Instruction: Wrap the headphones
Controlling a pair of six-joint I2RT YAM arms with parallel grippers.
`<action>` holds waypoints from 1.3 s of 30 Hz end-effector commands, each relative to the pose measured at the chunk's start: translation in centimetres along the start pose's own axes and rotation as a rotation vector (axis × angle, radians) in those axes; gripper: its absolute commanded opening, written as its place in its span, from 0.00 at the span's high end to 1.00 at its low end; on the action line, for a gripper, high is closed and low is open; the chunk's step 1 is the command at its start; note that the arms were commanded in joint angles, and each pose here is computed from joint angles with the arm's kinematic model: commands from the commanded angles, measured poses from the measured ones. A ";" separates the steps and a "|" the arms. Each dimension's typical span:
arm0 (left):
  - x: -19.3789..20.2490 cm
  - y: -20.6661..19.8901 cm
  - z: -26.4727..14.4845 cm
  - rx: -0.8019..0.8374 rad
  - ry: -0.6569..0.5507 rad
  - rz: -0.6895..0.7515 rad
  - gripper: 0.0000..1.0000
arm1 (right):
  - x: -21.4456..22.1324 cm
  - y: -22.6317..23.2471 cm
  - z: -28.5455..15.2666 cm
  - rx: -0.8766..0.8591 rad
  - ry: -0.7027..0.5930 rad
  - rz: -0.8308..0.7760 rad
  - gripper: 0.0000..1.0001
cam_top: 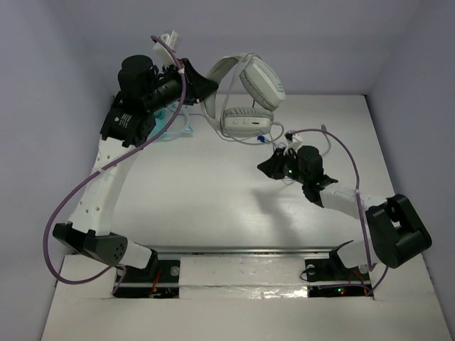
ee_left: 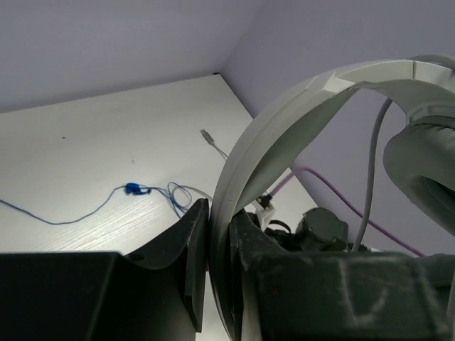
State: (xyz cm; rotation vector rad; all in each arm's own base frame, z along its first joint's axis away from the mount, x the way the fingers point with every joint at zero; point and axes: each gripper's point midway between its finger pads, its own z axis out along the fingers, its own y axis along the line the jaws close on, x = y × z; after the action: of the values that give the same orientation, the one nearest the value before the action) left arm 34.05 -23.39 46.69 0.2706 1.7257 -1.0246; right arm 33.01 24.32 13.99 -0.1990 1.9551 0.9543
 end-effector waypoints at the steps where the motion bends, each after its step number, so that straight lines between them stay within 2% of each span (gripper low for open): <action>1: -5.7 -2.0 -1.3 0.010 -0.214 0.001 1.00 | -1.2 -0.1 -0.7 0.027 -0.043 0.007 0.81; 4: -5.3 0.4 -0.3 -0.057 -0.261 -0.058 1.00 | -0.9 0.7 -1.4 0.044 -0.010 0.021 0.95; 7: -4.9 3.3 0.8 -0.128 -0.315 -0.133 1.00 | -0.2 1.2 -1.8 0.080 0.027 0.024 1.00; 9: -5.9 4.4 1.3 -0.111 -0.368 -0.180 1.00 | 1.0 1.7 -1.8 0.105 0.068 0.007 1.00; 11: -5.3 7.0 3.1 -0.150 -0.369 -0.255 1.00 | 1.8 1.9 -1.6 0.149 0.089 -0.018 1.00; 16: -6.1 11.2 3.8 -0.292 -0.497 -0.321 1.00 | 3.8 3.9 -2.0 0.177 0.174 -0.084 1.00; 19: -5.8 13.6 4.3 -0.368 -0.537 -0.336 1.00 | 3.2 5.1 -2.3 0.189 0.169 -0.109 1.00; 25: -3.2 17.1 4.7 -0.541 -0.540 -0.289 1.00 | 2.0 8.4 -3.9 0.138 0.195 -0.122 1.00; 27: -2.4 17.4 4.9 -0.570 -0.539 -0.269 1.00 | 2.8 9.0 -4.3 0.118 0.255 -0.134 1.00; 30: 0.1 18.2 6.1 -0.686 -0.464 -0.167 1.00 | 2.4 10.6 -5.1 0.110 0.294 -0.185 1.00; 34: 3.9 18.3 7.0 -0.809 -0.363 0.010 1.00 | -0.6 11.6 -6.8 0.149 0.269 -0.235 1.00; 35: 5.2 17.1 7.4 -0.809 -0.318 0.082 1.00 | -2.3 12.4 -7.5 0.146 0.242 -0.251 1.00; 38: 7.8 17.0 6.9 -0.847 -0.252 0.167 1.00 | -4.9 12.2 -8.7 0.210 0.201 -0.298 1.00; 39: 8.7 17.1 6.5 -0.860 -0.211 0.201 1.00 | -7.3 12.7 -9.1 0.234 0.139 -0.311 1.00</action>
State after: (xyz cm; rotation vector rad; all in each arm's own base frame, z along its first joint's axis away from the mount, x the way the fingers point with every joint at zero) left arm 46.28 -21.72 27.13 -0.2338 1.8348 -0.1962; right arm 24.02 27.49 24.63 -0.4555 2.1541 0.6360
